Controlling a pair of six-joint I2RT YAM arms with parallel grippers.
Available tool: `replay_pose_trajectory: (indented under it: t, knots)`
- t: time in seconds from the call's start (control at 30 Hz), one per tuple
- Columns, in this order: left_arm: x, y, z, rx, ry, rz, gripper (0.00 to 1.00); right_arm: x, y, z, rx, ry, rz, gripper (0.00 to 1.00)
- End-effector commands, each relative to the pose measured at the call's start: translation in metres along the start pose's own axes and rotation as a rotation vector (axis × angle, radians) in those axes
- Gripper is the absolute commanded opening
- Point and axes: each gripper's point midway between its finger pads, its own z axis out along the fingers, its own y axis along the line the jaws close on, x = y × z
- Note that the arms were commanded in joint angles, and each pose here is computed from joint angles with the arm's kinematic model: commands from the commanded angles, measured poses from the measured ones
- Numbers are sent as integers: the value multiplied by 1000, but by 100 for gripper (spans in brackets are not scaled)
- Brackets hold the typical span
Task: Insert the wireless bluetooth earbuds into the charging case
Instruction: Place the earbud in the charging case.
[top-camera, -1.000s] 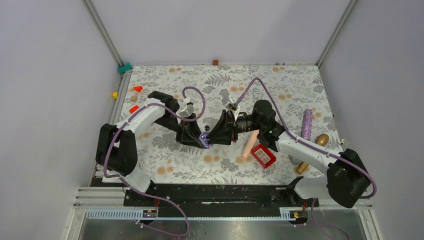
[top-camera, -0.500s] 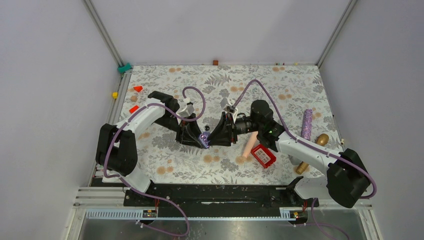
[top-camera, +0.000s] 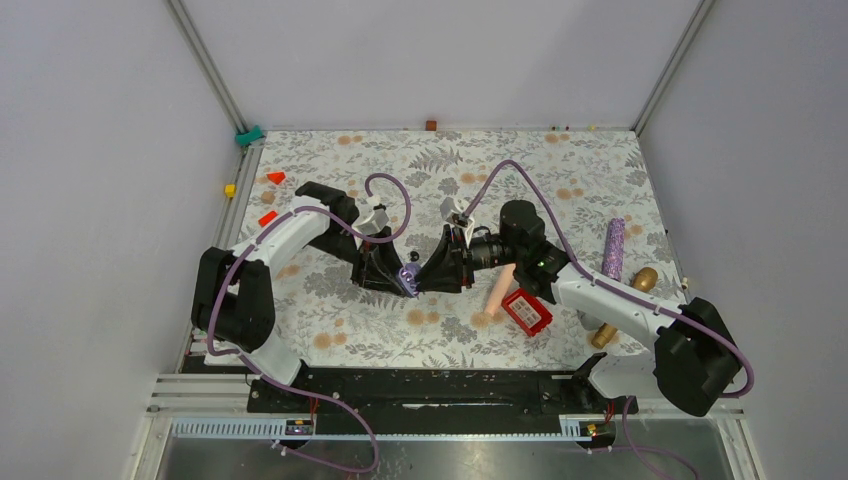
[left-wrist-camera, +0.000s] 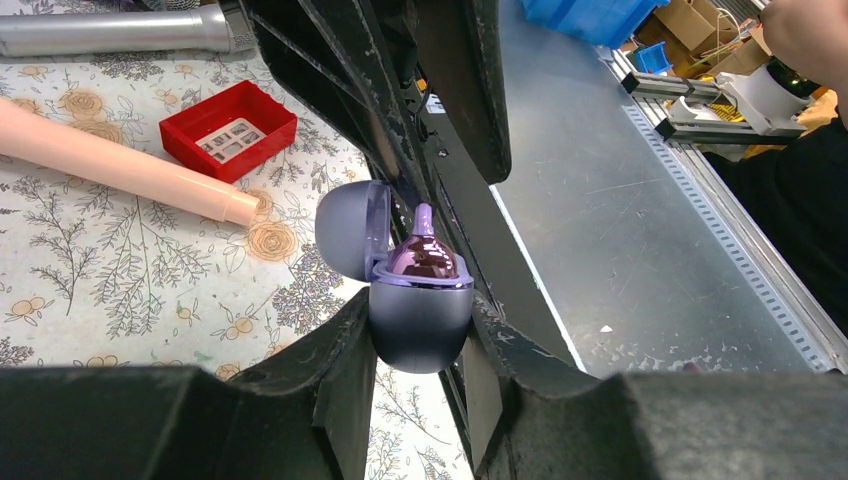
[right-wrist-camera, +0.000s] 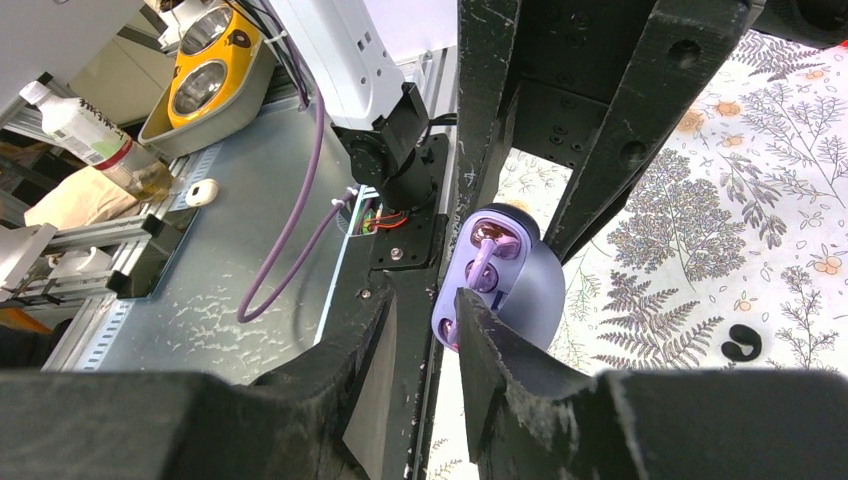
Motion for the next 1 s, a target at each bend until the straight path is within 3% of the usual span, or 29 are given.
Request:
replay_pose_trajectory:
  t: [0.0, 0.17, 0.53, 0.97]
  knots:
    - [-14, -4, 0, -1, -18, 27, 0, -25, 15, 0, -38, -38, -91, 36]
    - [-14, -4, 0, -1, -19, 24, 0, -30, 29, -1, -109, -71, -86, 37]
    - [-14, -4, 0, 0, -17, 25, 0, -26, 1, 4, 12, -109, -40, 38]
    - [-14, -5, 0, -1, -16, 33, 0, -30, 1, 1, 38, -90, -76, 37]
